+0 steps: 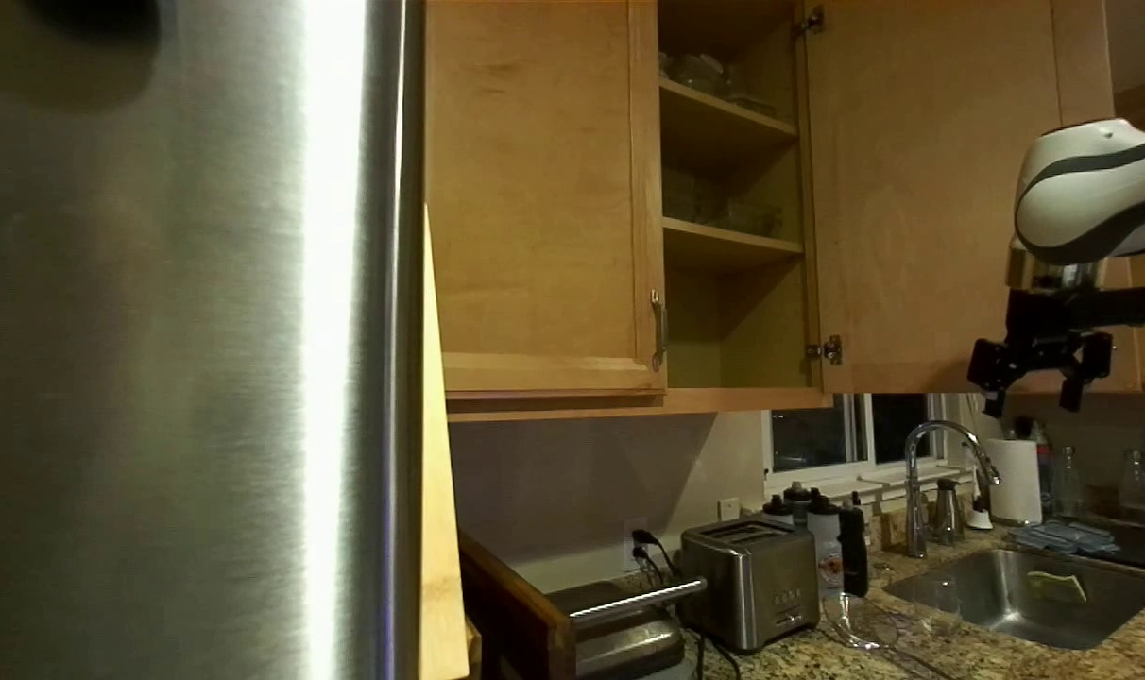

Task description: Take the wooden bar out of the top cupboard, put it on the refrigerator, then close the cupboard door

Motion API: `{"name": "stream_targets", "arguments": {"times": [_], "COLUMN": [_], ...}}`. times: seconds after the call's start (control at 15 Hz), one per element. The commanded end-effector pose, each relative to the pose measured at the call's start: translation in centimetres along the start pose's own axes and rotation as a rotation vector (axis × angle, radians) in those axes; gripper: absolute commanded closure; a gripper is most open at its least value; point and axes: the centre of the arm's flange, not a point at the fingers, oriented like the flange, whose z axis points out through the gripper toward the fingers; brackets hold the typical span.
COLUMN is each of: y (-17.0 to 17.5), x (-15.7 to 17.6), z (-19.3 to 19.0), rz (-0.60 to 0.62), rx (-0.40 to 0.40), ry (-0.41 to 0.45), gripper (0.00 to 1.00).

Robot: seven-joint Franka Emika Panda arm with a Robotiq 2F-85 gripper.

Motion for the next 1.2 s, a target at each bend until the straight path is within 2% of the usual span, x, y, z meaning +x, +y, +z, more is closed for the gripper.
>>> {"name": "stream_targets", "arguments": {"times": [0.0, 0.27, 0.33, 0.73, 1.13], "y": [2.5, 4.6, 3.5, 4.1, 9.8], "x": [-0.3, -0.1, 0.2, 0.2, 0.3], "z": [0.3, 1.0, 0.5, 0.6, 0.8], "rz": [-0.020, -0.015, -0.010, -0.005, -0.053], "rx": [-0.057, -0.075, -0.058, -0.059, -0.111], "ry": [0.042, 0.052, 0.020, 0.026, 0.033], "gripper": [0.00, 0.00, 0.00, 0.00, 0.00]}}
